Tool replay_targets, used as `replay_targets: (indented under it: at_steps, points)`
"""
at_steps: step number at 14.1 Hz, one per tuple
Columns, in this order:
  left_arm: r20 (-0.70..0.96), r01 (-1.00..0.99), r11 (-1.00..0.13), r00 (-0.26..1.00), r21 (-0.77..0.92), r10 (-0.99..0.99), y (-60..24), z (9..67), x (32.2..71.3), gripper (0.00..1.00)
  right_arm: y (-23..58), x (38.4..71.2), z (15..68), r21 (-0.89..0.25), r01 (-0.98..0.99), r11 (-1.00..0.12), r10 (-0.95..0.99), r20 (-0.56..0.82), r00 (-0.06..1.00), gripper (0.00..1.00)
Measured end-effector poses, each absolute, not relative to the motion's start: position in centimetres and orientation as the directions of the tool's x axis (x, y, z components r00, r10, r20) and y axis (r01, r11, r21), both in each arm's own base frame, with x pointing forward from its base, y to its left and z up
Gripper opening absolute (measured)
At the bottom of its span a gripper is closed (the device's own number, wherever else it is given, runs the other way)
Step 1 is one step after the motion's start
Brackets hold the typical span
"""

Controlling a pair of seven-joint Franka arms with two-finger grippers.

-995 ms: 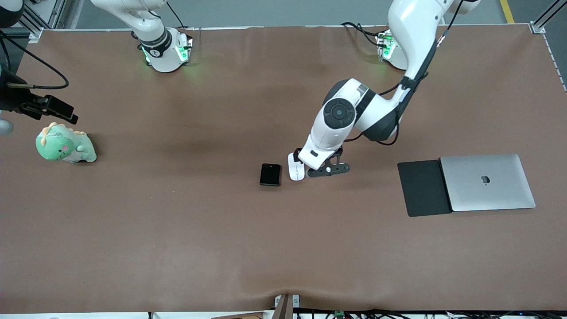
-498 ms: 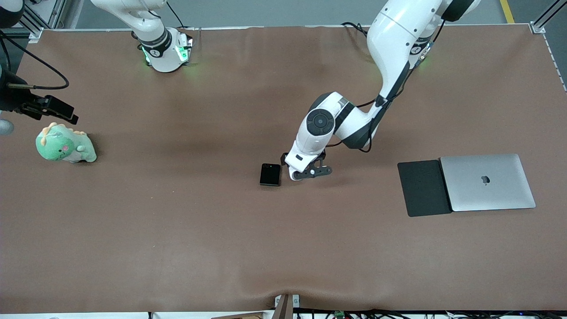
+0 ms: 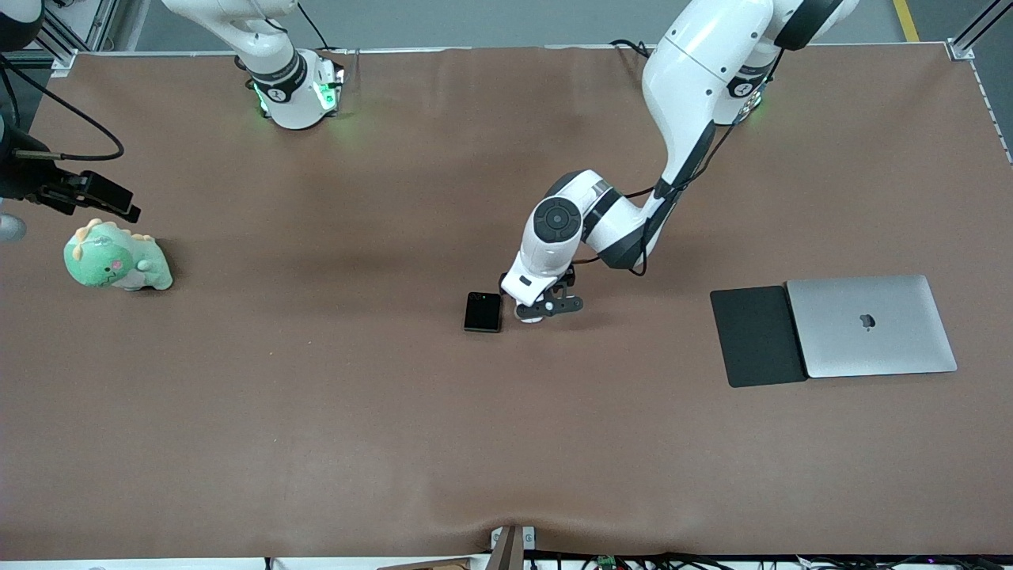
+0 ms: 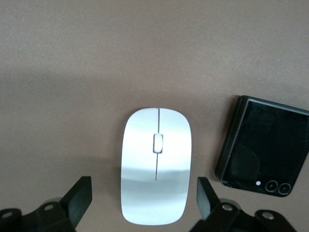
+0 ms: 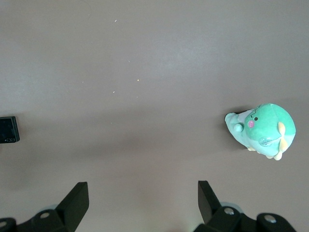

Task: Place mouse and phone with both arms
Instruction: 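Grasp the white mouse with the left gripper while the right gripper reaches the phone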

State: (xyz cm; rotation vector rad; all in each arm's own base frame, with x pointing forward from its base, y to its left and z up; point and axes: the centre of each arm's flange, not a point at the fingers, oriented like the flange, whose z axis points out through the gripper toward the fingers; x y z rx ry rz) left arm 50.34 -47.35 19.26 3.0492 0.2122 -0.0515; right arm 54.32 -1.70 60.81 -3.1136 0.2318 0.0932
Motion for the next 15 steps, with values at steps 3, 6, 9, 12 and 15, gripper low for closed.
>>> replay_targets:
  at_steps: [3,6,9,12,15]
  points:
    - [-0.036,0.139,-0.986,0.990,0.090,0.137,-47.5,18.6,50.3,0.94,-1.3,54.9,59.7,-0.011,-0.141,-0.990,-0.140,-0.080,0.987,1.00]
    - [-0.037,0.133,-0.987,0.991,0.093,0.130,-48.0,17.9,50.1,0.91,1.1,56.1,58.1,-0.009,-0.105,-0.994,-0.104,-0.092,0.990,1.00]
    - [-0.037,0.134,-0.986,0.991,0.095,0.131,-48.3,17.6,50.3,0.89,4.2,57.6,56.1,0.004,-0.132,-0.991,-0.131,-0.118,0.984,1.00]
    - [-0.036,0.135,-0.986,0.991,0.096,0.132,-48.3,17.5,50.4,0.77,9.6,59.1,52.1,0.058,-0.269,-0.961,-0.275,-0.169,0.947,1.00]
    - [-0.032,0.135,-0.986,0.991,0.098,0.132,-48.3,17.7,50.6,0.61,14.6,60.0,47.6,0.148,-0.452,-0.880,-0.474,-0.192,0.859,1.00]
